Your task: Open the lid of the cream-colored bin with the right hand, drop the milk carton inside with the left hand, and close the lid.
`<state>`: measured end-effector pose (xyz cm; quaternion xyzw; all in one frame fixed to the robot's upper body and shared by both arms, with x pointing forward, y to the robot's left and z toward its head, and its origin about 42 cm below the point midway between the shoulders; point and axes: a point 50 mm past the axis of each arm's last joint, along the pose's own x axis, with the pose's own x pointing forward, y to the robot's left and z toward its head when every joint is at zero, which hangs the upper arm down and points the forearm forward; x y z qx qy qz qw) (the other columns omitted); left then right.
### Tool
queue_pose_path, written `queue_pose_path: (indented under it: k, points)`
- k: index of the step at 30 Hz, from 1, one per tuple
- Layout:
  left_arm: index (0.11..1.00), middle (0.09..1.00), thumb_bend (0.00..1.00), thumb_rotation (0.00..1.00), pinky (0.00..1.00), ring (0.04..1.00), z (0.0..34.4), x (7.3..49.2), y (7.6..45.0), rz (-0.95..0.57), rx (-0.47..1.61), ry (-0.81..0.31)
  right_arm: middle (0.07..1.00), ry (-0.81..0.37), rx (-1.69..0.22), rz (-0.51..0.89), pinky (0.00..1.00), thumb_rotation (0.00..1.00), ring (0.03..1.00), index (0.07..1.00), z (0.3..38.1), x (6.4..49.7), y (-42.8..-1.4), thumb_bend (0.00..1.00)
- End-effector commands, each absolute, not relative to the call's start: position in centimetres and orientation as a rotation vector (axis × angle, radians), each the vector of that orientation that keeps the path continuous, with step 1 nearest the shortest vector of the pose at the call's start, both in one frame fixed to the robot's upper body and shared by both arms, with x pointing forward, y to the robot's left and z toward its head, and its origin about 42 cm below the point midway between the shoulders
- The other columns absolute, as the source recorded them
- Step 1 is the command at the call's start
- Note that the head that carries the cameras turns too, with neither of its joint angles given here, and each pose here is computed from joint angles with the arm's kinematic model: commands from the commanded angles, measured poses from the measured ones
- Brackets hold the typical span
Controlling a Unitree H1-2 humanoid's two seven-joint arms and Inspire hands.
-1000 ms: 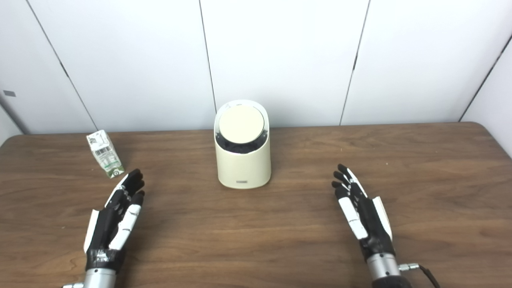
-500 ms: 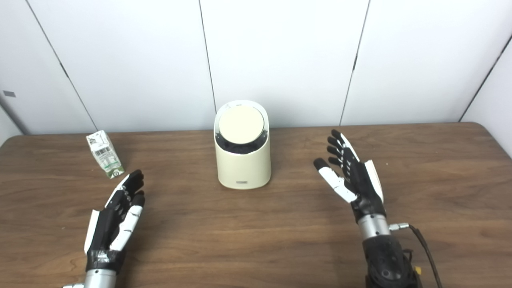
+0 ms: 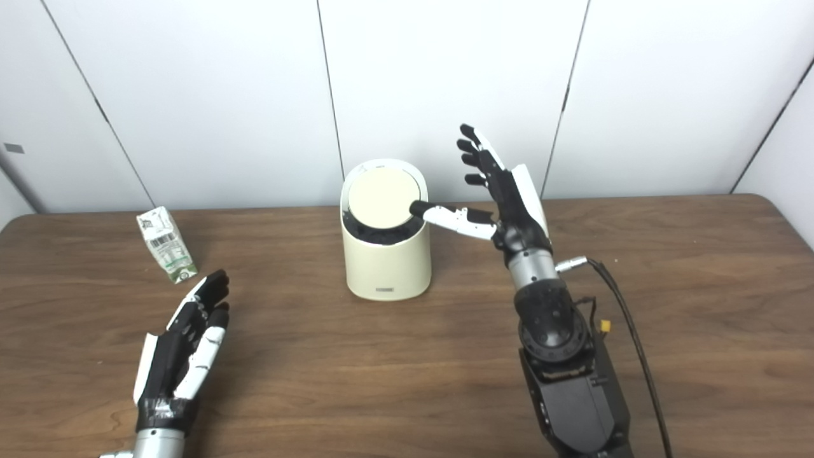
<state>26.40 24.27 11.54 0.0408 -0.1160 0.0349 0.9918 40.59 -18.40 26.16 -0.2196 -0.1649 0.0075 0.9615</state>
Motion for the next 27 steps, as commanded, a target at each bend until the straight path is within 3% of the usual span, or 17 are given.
queue_pose_path:
  k: [1,4,13,27]
  points:
    - [0.912,0.905,0.56,0.65,0.91,0.919,8.4,24.3,23.8,0.084,0.064,-0.128,0.894,-0.417,-0.473,0.014,0.76,0.36,0.865,0.932,29.1,41.8,-17.9,0.82]
    - [0.909,0.901,0.57,0.64,0.91,0.92,8.4,24.4,23.7,0.081,0.057,-0.131,0.898,-0.442,-0.513,0.032,0.75,0.31,0.865,0.939,30.0,43.3,-17.4,0.82]
    - [0.917,0.906,0.56,0.65,0.9,0.92,8.4,24.4,23.2,0.076,0.064,-0.129,0.894,-0.453,-0.608,0.045,0.76,0.3,0.877,0.932,31.9,46.6,-15.4,0.84]
    - [0.917,0.905,0.57,0.64,0.89,0.915,8.4,24.3,22.8,0.087,0.062,-0.122,0.895,-0.434,-0.776,0.072,0.74,0.22,0.852,0.942,30.1,48.2,-14.4,0.92]
